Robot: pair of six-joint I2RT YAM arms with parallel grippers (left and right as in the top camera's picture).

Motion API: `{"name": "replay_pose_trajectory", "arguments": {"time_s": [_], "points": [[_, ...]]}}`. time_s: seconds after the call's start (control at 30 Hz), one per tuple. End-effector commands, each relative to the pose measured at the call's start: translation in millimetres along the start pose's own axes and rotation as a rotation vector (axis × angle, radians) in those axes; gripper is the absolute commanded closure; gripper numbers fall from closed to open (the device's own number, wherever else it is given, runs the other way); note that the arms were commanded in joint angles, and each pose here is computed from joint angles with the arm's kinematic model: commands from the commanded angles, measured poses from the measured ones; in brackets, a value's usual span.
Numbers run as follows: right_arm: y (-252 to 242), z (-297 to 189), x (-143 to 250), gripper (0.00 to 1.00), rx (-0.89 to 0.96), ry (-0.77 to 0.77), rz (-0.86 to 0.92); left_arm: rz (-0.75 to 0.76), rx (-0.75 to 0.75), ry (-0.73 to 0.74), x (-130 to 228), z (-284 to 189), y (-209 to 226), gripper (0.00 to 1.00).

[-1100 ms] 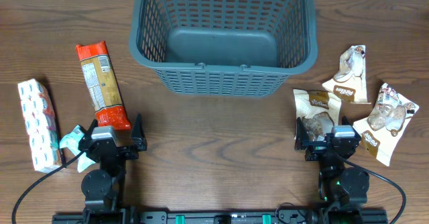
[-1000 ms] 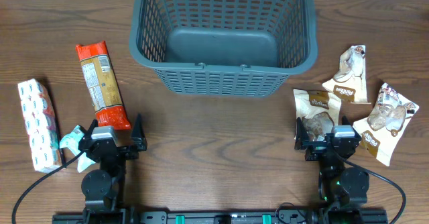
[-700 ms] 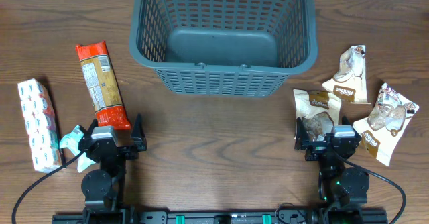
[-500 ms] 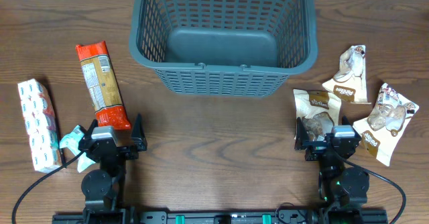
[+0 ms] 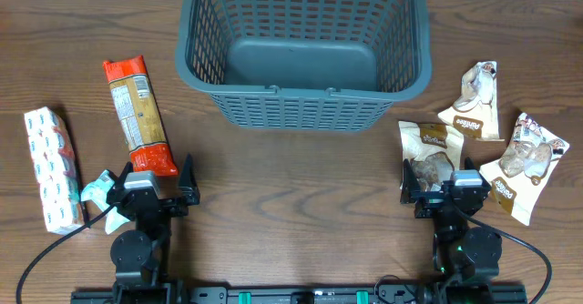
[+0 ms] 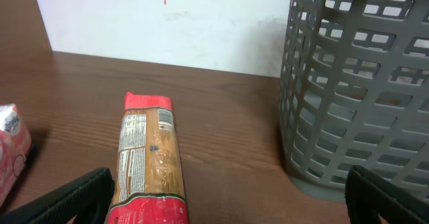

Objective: Pack container

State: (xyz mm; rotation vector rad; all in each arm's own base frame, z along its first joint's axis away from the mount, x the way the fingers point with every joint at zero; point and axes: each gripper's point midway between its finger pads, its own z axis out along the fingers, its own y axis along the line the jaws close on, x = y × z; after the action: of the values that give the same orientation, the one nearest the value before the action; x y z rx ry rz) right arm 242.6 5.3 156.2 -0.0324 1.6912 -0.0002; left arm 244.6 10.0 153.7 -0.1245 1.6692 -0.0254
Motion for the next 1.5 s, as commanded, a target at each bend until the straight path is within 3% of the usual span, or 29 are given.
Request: {"name": "replay_pose_trajectory", "arguments": {"time_s": [0.0,0.67,0.8,0.93,1.23,1.47], "points": [[-0.8,0.2,1.4,0.01,0.006,-0.001,-0.002,-0.009,-0.013,0.055,17.8,0.8,2.7,0.01],[-1.8,0.1,0.5,0.01,0.012,-0.005,-0.001,-0.015,-0.013,0.053,16.8,0.6,2.6,0.02],[0.6,0.2,0.8,0.01,-0.002,-0.004,-0.001,-0.033,-0.019,0.018,-10.4,-6.1,2.0,0.01],[0.6,0.2,0.8,0.01,-0.002,-0.004,-0.001,-0.032,-0.081,0.024,-62.8,-25.6,8.6,0.01],[0.5,0.2,0.8,0.01,-0.001,-0.004,0.015,0.058,-0.406,0.329,-169.3,-59.6,48.5,0.02],[0.5,0.2,1.1,0.01,-0.001,-0.002,0.018,0.044,-0.570,0.646,-196.1,-67.0,69.6,0.02]]}}
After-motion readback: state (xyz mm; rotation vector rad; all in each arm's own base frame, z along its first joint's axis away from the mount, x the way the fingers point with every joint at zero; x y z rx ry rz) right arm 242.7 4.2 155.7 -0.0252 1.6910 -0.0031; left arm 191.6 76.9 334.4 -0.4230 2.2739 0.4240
